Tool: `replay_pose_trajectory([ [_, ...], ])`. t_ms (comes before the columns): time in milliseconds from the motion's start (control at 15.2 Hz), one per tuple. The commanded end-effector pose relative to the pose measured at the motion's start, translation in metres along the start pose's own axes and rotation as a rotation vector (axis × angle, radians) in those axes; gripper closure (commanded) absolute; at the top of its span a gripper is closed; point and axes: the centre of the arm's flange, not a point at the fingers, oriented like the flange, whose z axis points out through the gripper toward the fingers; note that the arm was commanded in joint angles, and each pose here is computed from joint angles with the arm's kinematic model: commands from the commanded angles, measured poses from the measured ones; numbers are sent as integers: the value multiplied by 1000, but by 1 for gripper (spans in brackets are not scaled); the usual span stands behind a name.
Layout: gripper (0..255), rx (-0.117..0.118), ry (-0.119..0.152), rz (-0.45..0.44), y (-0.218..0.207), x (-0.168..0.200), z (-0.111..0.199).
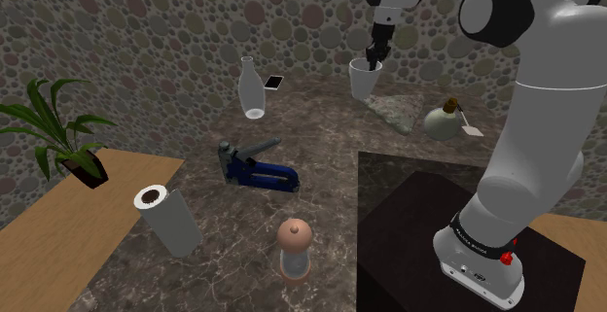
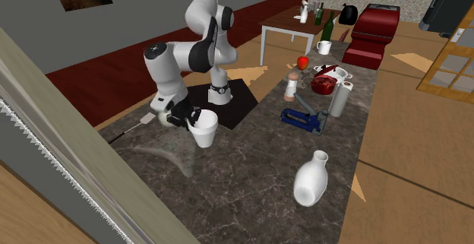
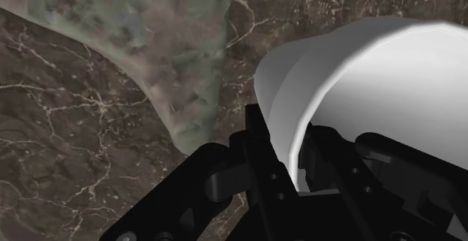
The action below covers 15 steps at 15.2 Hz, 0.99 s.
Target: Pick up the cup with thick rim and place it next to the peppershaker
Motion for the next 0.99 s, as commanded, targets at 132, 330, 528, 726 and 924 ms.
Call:
replay_pose_trajectory([
  [132, 255, 0, 0, 0, -3, -2, -22],
  [330, 255, 0, 0, 0, -5, -3, -38],
  [528, 255, 0, 0, 0, -7, -4, -54],
  [726, 255, 0, 0, 0, -10, -5, -69],
  [924, 255, 0, 0, 0, -12, -6, -85],
])
